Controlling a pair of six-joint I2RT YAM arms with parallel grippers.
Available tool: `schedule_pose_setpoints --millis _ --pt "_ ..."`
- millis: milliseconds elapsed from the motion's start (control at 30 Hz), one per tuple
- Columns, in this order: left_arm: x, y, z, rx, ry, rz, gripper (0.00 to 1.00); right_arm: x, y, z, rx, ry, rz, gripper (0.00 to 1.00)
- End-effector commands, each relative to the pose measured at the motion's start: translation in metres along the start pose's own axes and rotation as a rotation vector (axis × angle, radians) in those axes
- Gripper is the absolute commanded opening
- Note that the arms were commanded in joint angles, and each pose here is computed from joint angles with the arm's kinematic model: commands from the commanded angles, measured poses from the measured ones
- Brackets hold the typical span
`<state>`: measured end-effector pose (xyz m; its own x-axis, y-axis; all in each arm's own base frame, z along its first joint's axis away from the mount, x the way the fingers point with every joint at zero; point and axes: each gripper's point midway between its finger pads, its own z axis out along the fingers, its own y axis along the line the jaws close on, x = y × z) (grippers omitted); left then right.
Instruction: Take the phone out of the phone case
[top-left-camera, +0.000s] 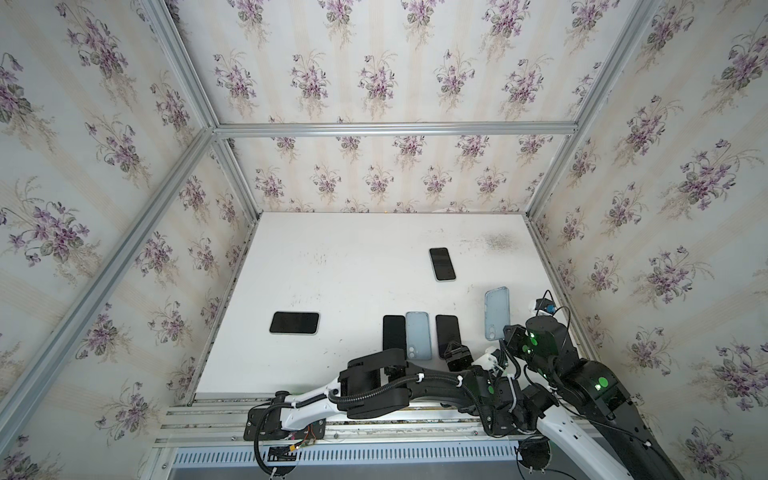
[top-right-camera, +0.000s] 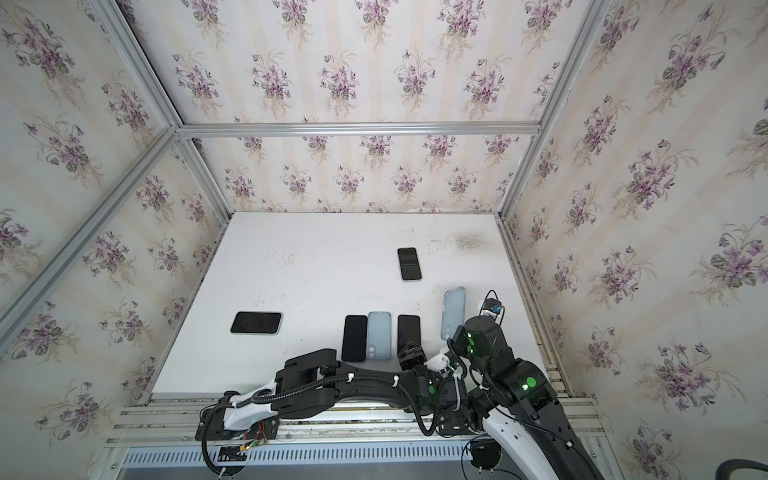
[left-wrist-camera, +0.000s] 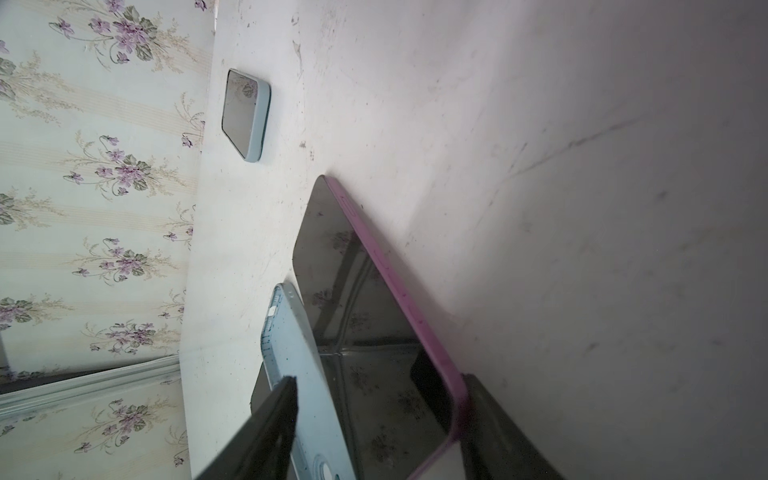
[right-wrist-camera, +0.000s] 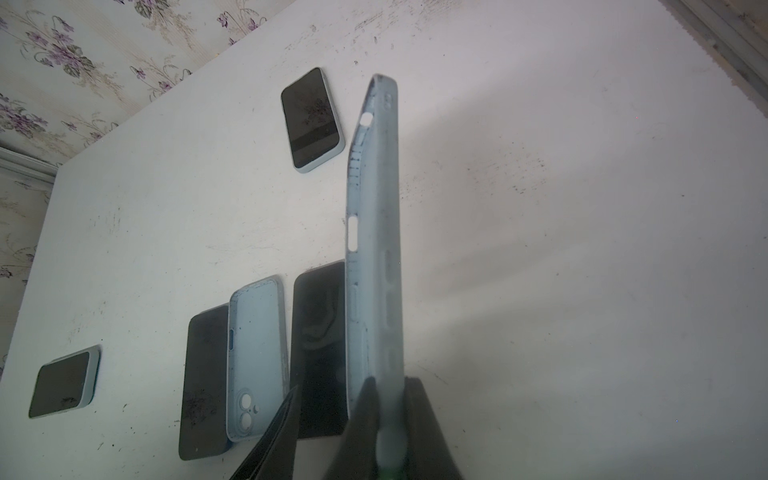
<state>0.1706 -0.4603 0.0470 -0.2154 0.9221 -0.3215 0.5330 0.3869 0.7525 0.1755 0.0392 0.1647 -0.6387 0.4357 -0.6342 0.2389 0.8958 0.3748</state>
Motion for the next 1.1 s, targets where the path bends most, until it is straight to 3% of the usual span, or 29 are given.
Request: schedule_pose_setpoints --millis 0,200,500,667,800,1067 --pt "0.003 0.007 -0.006 0.003 0.009 -0.007 0.79 -0.01 0.013 -0.004 -0.064 -0.034 0.024 0.0" --pt "-0.002 0.032 -0.026 0.021 -0.028 -0.119 0.99 -0.024 0.017 -0.015 -0.061 -0.066 0.001 0.0" --pt "0.01 0.057 -0.057 0.209 -0.136 -0.323 1.0 -0.068 0.038 -0.041 -0.055 -0.149 -0.069 0.0" --pt "0.047 0.069 -0.056 0.255 -0.139 -0.405 1.0 -0.077 0.048 -0.042 -0.057 -0.146 -0.086 0.0" --pt "0.083 0.081 -0.052 0.301 -0.141 -0.514 0.99 -0.063 0.046 -0.028 -0.057 -0.09 -0.078 0.0" --pt "0.122 0.153 -0.083 0.446 -0.324 -0.834 1.0 0.002 0.017 0.016 -0.023 0.057 0.002 0.0"
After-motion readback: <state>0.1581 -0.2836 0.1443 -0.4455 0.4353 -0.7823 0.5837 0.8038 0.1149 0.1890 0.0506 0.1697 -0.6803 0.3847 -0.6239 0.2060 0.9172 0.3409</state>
